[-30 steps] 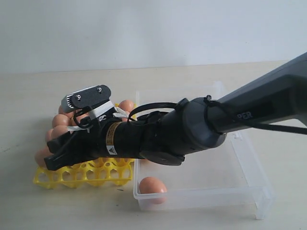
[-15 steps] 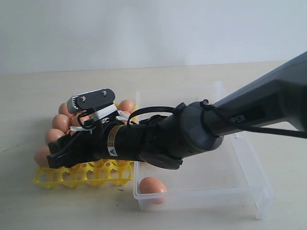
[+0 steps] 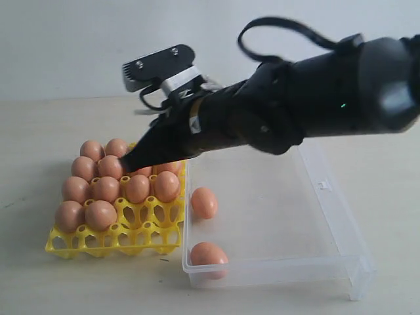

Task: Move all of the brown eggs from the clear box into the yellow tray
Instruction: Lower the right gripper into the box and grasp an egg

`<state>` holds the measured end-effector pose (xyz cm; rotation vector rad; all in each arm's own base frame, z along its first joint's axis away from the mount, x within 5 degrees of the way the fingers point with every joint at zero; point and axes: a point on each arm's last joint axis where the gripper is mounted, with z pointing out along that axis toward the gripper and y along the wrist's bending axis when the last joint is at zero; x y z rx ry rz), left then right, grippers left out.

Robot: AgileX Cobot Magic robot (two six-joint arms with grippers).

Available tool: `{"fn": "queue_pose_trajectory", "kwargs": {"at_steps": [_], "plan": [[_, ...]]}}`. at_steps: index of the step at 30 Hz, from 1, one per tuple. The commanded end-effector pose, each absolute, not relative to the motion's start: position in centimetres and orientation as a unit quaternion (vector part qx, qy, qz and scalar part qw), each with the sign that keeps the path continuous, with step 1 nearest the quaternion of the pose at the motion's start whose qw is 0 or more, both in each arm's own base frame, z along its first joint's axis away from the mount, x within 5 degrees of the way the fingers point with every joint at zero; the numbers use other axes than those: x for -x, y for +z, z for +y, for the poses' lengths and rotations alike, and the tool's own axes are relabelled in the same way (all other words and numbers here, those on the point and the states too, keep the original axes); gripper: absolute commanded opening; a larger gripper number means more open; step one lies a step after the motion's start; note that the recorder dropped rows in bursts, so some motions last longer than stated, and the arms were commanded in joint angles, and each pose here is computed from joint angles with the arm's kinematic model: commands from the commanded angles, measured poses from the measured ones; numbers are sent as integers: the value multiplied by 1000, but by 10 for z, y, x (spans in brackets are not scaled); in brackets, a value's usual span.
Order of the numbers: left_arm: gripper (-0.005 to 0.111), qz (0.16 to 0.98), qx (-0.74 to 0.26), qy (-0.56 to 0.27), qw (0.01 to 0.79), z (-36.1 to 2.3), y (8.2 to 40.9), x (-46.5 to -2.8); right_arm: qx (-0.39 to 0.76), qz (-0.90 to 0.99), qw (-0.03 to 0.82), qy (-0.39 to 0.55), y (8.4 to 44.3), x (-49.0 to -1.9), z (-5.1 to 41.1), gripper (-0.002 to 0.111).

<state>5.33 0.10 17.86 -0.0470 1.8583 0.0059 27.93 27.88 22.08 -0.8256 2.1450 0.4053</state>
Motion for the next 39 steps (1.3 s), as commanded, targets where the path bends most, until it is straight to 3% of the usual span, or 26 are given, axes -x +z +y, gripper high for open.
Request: {"fn": "queue_pose_trajectory", "kwargs": {"at_steps": [1, 3, 10, 12, 21, 39], "plan": [[0, 794, 19, -3, 607, 0, 181, -53, 283, 889, 337, 125, 221, -293, 242, 4], [0, 794, 19, -3, 607, 0, 181, -53, 244, 905, 323, 133, 219, -300, 232, 9], [0, 794, 19, -3, 607, 0, 181, -53, 163, 935, 276, 152, 196, -313, 217, 50], [0, 794, 19, -3, 607, 0, 181, -53, 161, 938, 266, 152, 187, -314, 218, 56], [0, 794, 19, -3, 607, 0, 181, -53, 166, 950, 220, 150, 151, -317, 224, 56], [0, 794, 19, -3, 607, 0, 181, -53, 181, 947, 199, 177, 141, -311, 235, 56]]}}
